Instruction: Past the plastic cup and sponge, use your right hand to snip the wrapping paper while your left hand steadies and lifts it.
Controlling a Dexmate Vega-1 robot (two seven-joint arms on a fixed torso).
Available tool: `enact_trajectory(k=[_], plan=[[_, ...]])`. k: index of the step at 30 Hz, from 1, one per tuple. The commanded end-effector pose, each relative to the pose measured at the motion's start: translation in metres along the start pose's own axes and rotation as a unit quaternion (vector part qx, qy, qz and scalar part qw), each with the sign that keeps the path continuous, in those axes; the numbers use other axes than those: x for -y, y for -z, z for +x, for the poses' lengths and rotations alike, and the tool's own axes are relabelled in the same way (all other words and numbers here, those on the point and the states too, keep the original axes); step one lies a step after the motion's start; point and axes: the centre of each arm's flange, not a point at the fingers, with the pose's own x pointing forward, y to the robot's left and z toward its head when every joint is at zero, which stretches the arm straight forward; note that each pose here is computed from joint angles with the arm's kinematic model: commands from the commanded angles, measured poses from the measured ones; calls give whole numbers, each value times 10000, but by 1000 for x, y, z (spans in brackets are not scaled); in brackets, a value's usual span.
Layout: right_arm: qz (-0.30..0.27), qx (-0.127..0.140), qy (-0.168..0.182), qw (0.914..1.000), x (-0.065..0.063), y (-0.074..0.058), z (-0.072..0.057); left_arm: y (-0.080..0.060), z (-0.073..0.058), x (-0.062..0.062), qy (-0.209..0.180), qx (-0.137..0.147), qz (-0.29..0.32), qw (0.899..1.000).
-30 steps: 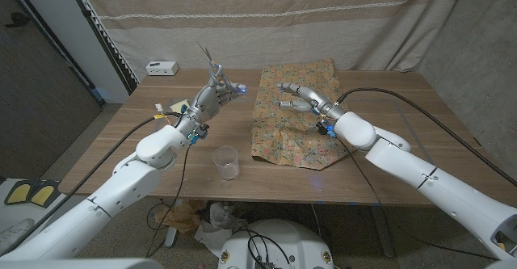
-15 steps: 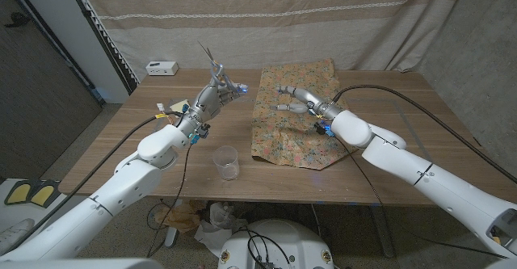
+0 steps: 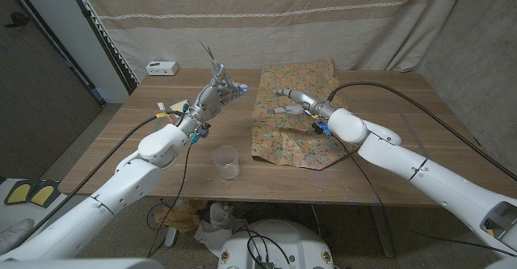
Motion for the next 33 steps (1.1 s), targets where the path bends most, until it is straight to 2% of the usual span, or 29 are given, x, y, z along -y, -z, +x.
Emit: enact_trajectory(k=[1, 4, 33], plan=[[-116, -174, -305, 9993, -5, 5, 8, 0, 1, 0, 24, 5, 10, 10000], [93, -207, -456, 9987, -5, 8, 10, 0, 2, 0, 45, 4, 5, 10000], [-264, -662, -777, 9944, -14, 15, 20, 2, 1, 2, 102, 47, -77, 9999]])
